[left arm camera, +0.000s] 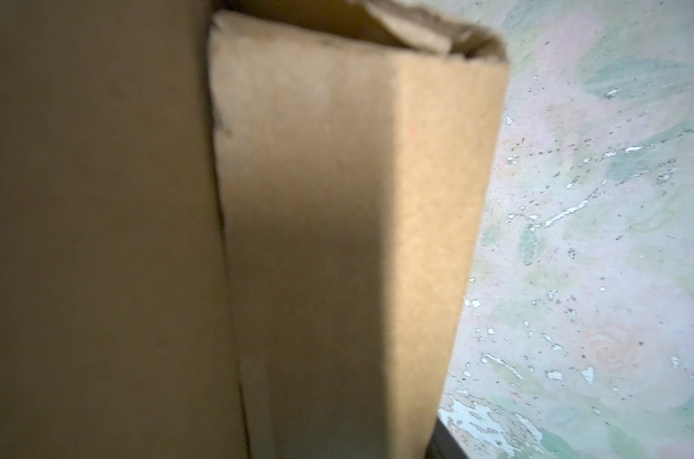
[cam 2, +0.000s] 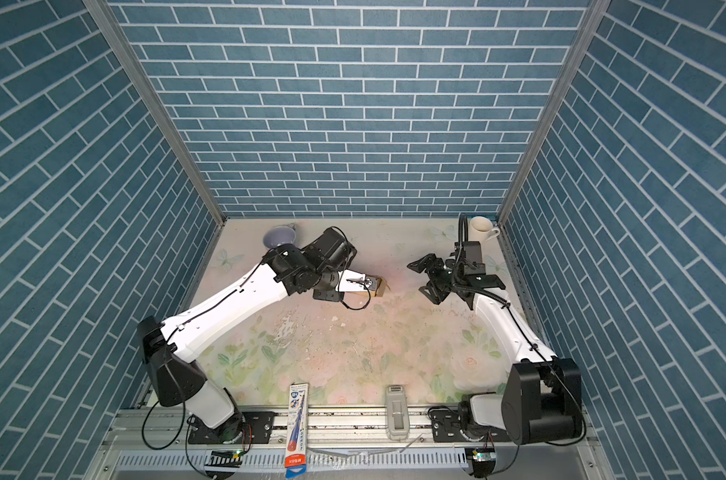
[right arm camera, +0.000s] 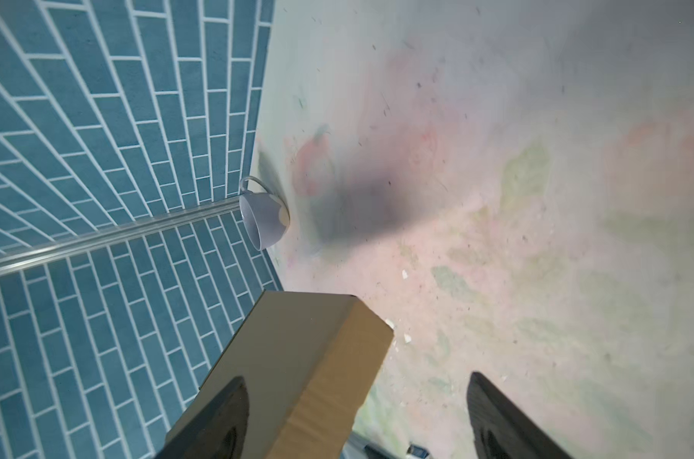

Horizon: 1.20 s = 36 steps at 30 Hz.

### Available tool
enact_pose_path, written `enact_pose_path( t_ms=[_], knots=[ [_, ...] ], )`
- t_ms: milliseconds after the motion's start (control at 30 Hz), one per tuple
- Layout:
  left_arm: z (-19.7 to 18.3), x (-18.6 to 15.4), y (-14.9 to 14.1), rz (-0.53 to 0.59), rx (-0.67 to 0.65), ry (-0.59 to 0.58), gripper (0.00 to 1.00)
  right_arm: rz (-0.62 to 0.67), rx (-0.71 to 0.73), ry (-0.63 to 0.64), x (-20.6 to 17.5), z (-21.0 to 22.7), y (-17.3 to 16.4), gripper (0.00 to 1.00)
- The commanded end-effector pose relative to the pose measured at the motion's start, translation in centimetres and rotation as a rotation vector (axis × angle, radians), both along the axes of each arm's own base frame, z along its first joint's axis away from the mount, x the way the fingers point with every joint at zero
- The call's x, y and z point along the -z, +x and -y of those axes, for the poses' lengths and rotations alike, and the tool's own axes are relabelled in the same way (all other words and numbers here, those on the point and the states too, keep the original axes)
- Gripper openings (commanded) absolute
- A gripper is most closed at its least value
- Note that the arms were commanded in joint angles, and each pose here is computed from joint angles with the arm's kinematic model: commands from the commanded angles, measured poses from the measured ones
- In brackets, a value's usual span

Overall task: Assemble paper box
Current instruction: Turn over the paper box at the center of the table, then fold and tuck the lid into the gap.

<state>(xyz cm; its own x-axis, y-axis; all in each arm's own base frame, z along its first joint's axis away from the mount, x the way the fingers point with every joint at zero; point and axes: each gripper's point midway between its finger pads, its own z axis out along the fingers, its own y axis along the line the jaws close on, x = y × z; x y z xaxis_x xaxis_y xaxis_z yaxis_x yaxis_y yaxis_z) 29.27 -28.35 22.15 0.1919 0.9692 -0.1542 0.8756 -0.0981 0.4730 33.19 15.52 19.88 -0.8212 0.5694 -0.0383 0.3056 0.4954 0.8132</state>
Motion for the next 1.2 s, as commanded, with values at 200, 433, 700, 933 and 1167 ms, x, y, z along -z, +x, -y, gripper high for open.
enact_pose_path(
  t_ms=[200,433,700,933,1167],
  knots=[
    [0.6,4.5,-0.3,-0.16,-0.162,0.079,0.51,-0.002,0.056,0.014,4.1,0.4,-0.6,0.52],
    [1.9,5.7,0.3,-0.201,-0.226,0.048,0.51,-0.025,0.032,-0.06,6.1,0.0,-1.6,0.18],
    [2.3,6.7,0.1,-0.224,-0.24,-0.019,0.51,-0.01,-0.012,0.032,7.1,-2.3,0.7,0.14],
    [2.3,7.9,0.7,-0.236,-0.251,-0.033,0.51,-0.016,-0.055,0.089,7.7,-4.7,1.6,0.13],
    [2.1,8.3,1.3,-0.231,-0.259,-0.052,0.54,0.006,-0.108,0.108,7.4,-7.1,2.5,0.13]
  ],
)
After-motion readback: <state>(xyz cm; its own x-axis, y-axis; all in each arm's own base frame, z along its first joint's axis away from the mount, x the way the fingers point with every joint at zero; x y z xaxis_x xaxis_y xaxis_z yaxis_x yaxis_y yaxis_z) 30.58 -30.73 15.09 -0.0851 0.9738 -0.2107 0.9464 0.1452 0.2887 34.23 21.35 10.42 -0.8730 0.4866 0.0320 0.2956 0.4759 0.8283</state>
